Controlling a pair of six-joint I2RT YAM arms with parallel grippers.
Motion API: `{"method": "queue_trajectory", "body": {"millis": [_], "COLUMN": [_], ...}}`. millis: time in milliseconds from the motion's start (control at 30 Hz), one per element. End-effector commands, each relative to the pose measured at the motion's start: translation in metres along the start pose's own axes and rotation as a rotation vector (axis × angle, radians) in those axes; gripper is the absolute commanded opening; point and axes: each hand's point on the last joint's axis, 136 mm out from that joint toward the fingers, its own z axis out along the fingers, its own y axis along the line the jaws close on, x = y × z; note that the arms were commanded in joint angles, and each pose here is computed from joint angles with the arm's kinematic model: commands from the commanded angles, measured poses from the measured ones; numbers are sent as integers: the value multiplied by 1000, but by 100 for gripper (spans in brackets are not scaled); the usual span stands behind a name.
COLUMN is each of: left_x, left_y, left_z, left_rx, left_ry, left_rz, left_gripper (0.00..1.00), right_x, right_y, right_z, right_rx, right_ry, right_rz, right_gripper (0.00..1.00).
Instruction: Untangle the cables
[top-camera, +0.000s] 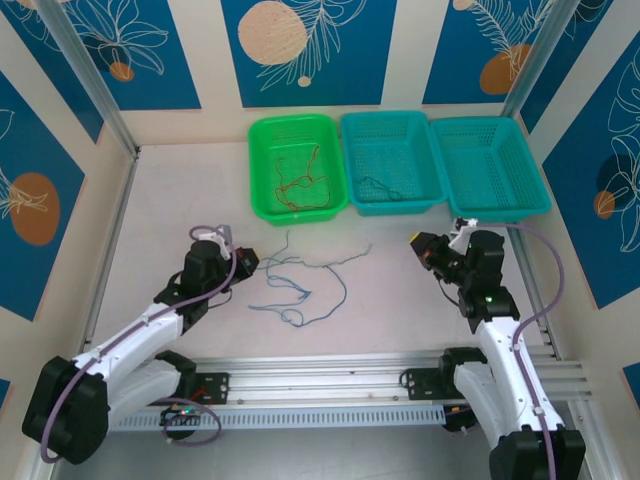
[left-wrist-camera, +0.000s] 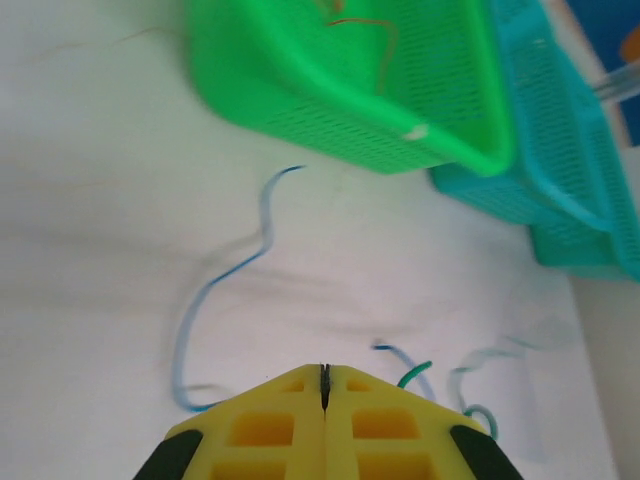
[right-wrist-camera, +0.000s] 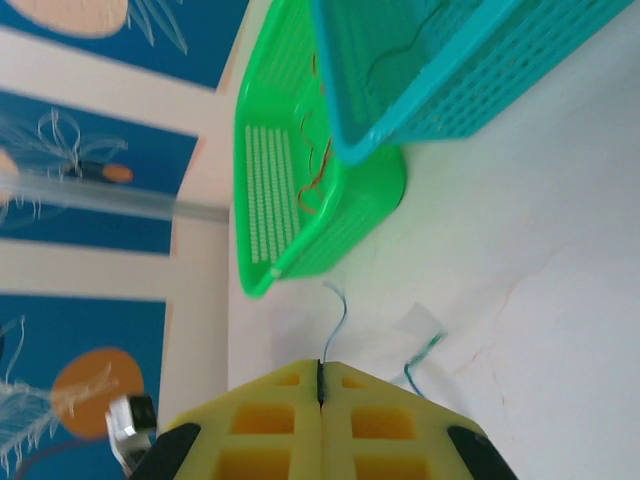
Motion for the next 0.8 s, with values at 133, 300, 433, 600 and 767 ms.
{"method": "queue_trajectory", "body": {"millis": [133,300,433,600,767], "left_x": [-10,-21,-18,-15,-15], "left_y": [-54,-82,-112,-134,-140], "left_z": [0,-11,-18,-25,-28], "left_rx": [220,279,374,407,411], "left_ry": [6,-17,24,48,51], "left_rz": [156,225,291,354,362], "left_gripper": [1,0,0,0,0], "right_x": [-6,24,88,152,177], "right_y": [37,94,115,124,108], "right_z": [7,13,34,55,81], "right_rx": [-140,-264,-266,-379,-368], "right_ry": [15,132,281,417,500], "right_rz": [31,-294,-725,-1078,-1191], "right_gripper": [0,5,39,69,75]}}
